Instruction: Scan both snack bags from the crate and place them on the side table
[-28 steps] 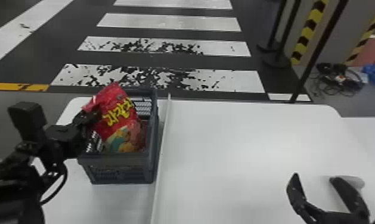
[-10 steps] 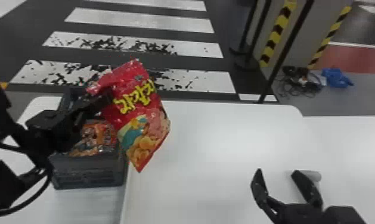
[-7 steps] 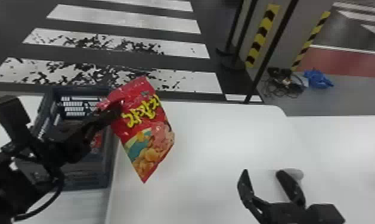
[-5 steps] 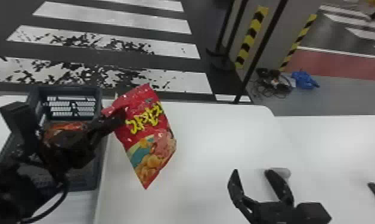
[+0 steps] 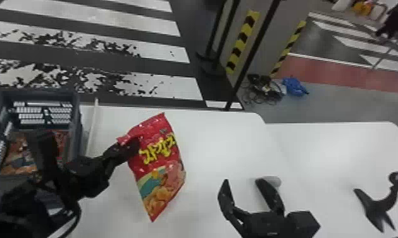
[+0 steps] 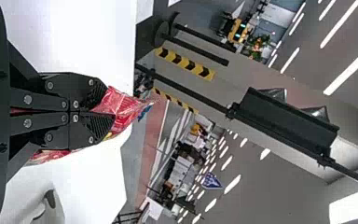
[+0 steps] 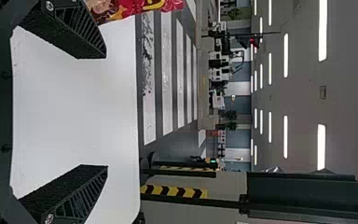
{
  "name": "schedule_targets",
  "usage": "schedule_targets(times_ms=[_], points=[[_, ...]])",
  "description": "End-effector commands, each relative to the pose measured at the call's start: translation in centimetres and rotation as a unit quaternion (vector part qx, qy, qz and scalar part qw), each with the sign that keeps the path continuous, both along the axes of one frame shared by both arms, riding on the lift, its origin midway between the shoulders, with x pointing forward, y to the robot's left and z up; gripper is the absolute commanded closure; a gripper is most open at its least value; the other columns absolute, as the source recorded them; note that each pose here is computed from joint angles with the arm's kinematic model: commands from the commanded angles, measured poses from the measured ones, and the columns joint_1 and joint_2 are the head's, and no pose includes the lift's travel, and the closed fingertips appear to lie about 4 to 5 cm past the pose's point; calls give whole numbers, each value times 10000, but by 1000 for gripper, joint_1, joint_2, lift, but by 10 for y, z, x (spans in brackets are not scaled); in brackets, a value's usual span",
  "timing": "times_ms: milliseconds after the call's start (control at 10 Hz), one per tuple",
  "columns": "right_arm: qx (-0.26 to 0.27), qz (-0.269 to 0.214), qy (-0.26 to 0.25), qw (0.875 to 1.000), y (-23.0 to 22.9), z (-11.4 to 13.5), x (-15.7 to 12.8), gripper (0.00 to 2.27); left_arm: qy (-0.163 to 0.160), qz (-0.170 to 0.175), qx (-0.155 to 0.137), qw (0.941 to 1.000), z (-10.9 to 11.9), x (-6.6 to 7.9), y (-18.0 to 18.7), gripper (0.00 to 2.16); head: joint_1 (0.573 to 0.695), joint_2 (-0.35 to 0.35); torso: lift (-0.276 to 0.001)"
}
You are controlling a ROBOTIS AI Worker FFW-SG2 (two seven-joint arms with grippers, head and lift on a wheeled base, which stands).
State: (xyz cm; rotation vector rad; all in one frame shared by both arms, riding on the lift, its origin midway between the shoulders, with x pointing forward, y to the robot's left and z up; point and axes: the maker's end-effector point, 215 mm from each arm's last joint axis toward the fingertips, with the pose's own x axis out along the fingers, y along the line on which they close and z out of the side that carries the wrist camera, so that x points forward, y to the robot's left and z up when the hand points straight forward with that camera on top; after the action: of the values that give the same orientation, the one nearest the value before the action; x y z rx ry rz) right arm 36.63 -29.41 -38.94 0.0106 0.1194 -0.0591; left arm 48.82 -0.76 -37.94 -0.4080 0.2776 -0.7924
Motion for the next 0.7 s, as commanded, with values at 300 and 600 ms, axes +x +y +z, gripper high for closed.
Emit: schedule_targets(times_ms=[300, 600], points=[[2, -5, 1, 10000, 0, 0, 0, 76, 231, -357, 448, 9981, -69, 8, -47, 2142, 695, -350, -98], [24, -11, 29, 10000, 0, -2, -2, 76, 48, -475, 1163, 9921, -105, 24, -73, 2138, 695, -350, -98]])
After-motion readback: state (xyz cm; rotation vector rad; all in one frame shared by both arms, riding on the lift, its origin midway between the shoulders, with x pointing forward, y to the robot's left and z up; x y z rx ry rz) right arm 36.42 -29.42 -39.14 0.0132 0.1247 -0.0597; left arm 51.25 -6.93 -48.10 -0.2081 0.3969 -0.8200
